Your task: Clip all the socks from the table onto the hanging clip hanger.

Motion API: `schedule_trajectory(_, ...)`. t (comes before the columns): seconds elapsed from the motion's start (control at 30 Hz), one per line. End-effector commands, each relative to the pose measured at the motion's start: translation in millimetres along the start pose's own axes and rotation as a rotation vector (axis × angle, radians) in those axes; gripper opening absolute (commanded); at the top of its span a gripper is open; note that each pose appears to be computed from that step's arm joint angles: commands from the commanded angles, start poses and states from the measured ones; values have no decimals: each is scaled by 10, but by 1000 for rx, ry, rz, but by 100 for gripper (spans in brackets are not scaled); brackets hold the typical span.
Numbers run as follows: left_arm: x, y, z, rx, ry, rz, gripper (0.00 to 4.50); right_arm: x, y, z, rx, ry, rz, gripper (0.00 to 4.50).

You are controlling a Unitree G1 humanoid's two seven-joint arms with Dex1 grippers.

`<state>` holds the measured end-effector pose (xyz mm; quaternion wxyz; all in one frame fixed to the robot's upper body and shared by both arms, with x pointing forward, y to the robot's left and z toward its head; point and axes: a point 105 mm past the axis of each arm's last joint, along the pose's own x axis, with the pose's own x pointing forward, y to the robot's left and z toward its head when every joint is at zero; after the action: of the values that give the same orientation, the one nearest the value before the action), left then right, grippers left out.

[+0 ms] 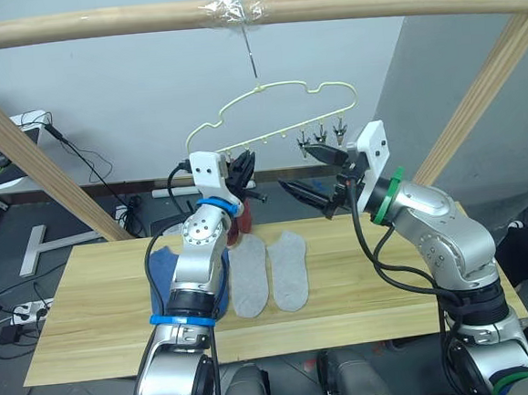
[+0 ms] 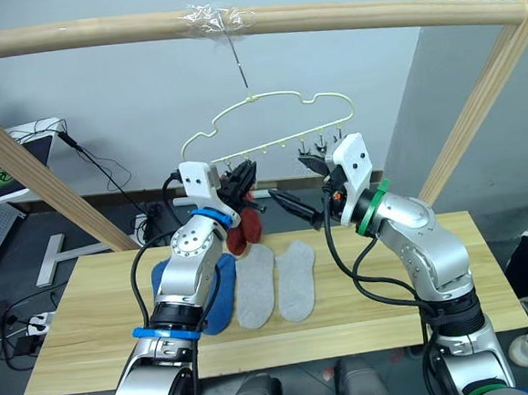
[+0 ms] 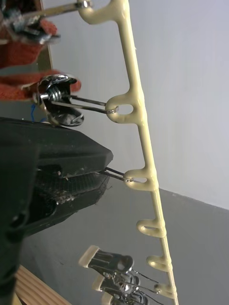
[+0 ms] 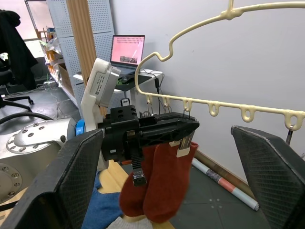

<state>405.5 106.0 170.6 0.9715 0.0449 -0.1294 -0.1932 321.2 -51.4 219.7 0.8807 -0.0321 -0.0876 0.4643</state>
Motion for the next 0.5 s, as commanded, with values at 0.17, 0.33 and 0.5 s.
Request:
schedule_trajectory(0.17, -38, 85, 82, -31, -17, 28, 1, 49, 104, -125, -8, 40, 13, 450)
schedule_trajectory(0.33, -114, 198, 93, -126, 2, 47, 1, 21, 26, -925, 1, 298, -59, 450)
schedule_trajectory(0.5, -189, 205, 40, -143, 39, 33, 1, 59, 110, -1551, 21, 452, -60, 450)
